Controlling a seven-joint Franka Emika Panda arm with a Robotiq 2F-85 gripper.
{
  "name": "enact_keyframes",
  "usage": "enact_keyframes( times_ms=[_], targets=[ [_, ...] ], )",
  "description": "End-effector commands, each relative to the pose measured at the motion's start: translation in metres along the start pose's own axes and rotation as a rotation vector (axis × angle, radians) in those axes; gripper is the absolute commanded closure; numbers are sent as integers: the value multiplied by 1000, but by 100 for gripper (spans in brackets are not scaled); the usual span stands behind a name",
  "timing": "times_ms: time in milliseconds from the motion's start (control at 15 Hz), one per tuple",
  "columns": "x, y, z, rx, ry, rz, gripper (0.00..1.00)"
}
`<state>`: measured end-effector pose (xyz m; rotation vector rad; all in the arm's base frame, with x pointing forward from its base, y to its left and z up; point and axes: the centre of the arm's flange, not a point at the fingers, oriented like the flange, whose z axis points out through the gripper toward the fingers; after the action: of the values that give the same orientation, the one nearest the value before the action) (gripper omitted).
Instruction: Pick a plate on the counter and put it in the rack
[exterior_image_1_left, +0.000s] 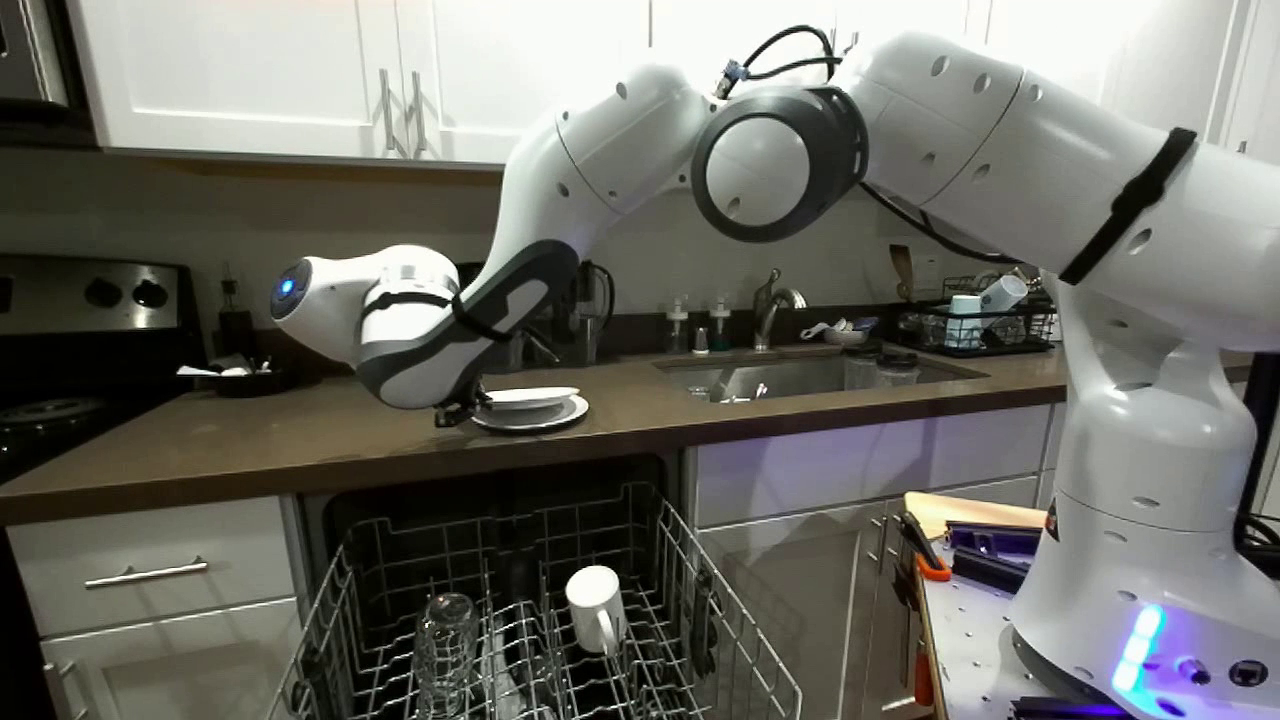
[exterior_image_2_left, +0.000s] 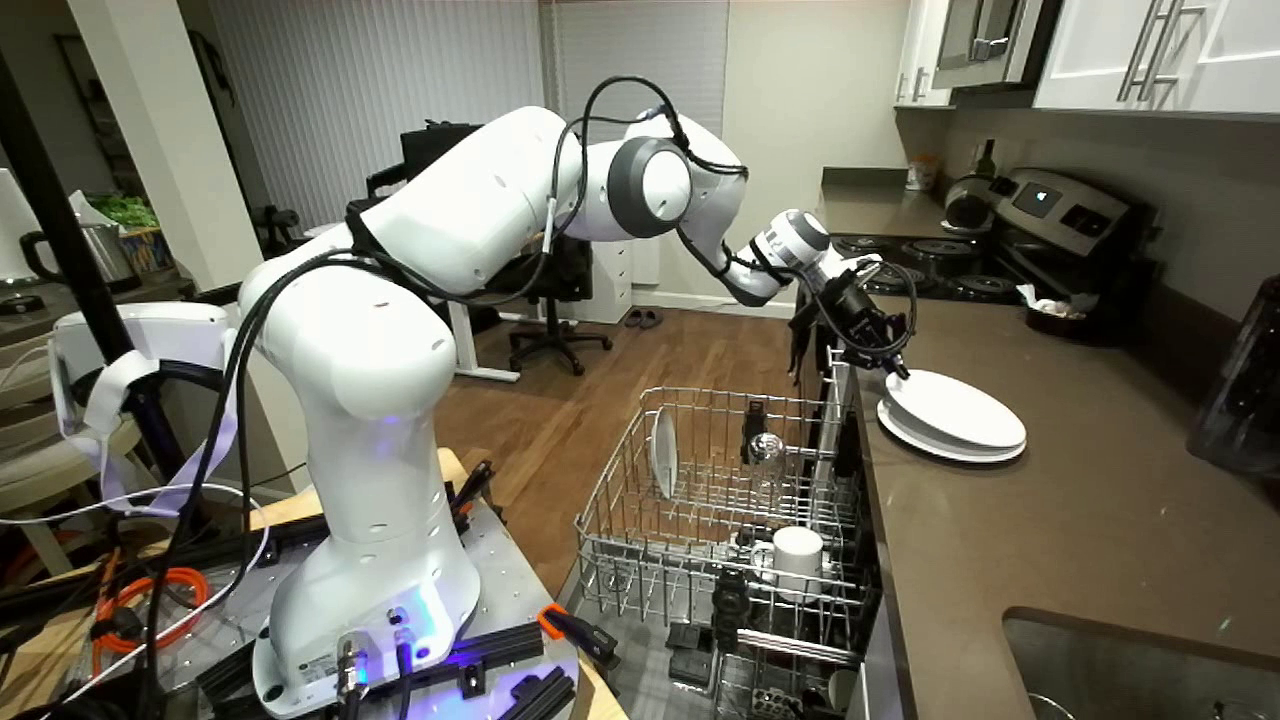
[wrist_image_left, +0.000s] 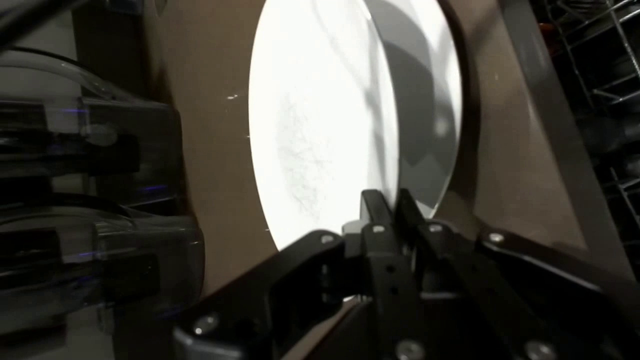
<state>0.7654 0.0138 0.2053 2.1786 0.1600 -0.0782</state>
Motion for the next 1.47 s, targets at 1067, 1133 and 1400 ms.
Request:
enact_keyframes(
  times_ms=[1067,1133,1400],
  targets=[
    [-8,5,-77,-98,-84,-10,93],
    [-9,5,-79,-97,-87,-9,93],
    [-14,11,-86,-85,-92,-3,93]
  ],
)
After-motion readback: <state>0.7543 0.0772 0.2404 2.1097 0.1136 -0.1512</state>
